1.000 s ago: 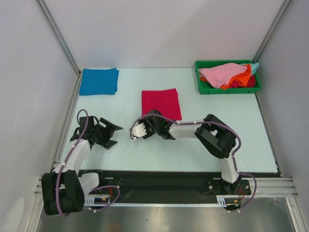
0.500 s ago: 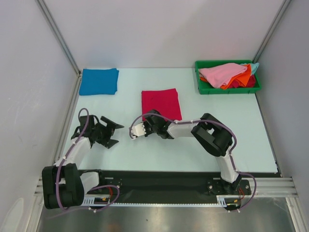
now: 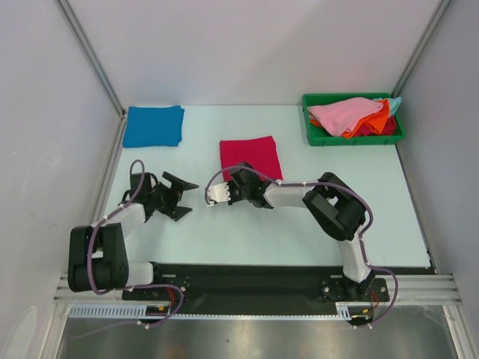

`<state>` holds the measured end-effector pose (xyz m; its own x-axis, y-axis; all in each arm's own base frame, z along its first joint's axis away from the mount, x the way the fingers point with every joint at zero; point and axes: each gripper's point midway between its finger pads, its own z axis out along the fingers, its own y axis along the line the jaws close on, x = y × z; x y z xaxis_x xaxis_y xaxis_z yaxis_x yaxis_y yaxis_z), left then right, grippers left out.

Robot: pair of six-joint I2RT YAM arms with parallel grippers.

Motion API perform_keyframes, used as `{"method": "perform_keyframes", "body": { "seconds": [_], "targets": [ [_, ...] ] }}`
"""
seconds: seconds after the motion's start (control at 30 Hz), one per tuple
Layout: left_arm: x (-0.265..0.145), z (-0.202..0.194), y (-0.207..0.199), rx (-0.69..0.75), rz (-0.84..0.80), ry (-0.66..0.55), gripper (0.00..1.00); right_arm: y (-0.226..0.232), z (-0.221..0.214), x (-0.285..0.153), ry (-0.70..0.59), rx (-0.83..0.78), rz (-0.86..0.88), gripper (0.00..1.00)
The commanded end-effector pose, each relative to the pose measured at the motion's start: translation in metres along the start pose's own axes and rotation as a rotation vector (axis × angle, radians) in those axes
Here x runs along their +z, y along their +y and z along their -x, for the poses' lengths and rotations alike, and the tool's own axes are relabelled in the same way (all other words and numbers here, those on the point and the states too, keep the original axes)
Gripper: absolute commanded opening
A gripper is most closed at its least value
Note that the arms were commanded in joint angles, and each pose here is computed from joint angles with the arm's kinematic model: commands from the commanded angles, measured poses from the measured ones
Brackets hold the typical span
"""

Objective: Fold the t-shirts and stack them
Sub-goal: Neatly place the folded tshirt to the corner

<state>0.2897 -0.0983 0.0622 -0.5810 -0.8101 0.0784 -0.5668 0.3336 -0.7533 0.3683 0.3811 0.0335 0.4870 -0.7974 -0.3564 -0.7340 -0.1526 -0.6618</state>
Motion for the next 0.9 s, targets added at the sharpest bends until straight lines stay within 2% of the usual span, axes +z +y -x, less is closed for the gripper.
{"method": "perform_keyframes", "body": {
  "seconds": [0.0, 0.07, 0.13, 0.23, 0.43, 0.57, 0.87],
  "targets": [
    [0.011, 0.001, -0.062, 0.078, -0.216, 0.016, 1.00, -0.045, 0.011, -0.028, -0.042, 0.052, -0.091, 0.00],
    [0.021, -0.012, -0.085, 0.108, -0.251, 0.069, 1.00, -0.046, 0.014, -0.031, -0.042, 0.061, -0.096, 0.00],
    [0.040, -0.018, -0.081, 0.102, -0.202, 0.104, 1.00, -0.046, 0.013, -0.032, -0.026, 0.060, -0.101, 0.00],
    [0.057, -0.020, -0.087, 0.063, -0.208, 0.113, 1.00, -0.049, 0.016, -0.036, -0.034, 0.067, -0.116, 0.00],
    [0.083, -0.024, -0.112, 0.089, -0.233, 0.144, 1.00, -0.054, 0.019, -0.039, -0.063, 0.122, -0.132, 0.00],
    [0.097, -0.021, -0.101, 0.060, -0.179, 0.146, 1.00, -0.057, 0.026, -0.040, -0.090, 0.141, -0.133, 0.00],
    [0.114, -0.021, -0.107, 0.035, -0.187, 0.191, 1.00, -0.060, 0.029, -0.045, -0.120, 0.176, -0.124, 0.00]
  ]
}}
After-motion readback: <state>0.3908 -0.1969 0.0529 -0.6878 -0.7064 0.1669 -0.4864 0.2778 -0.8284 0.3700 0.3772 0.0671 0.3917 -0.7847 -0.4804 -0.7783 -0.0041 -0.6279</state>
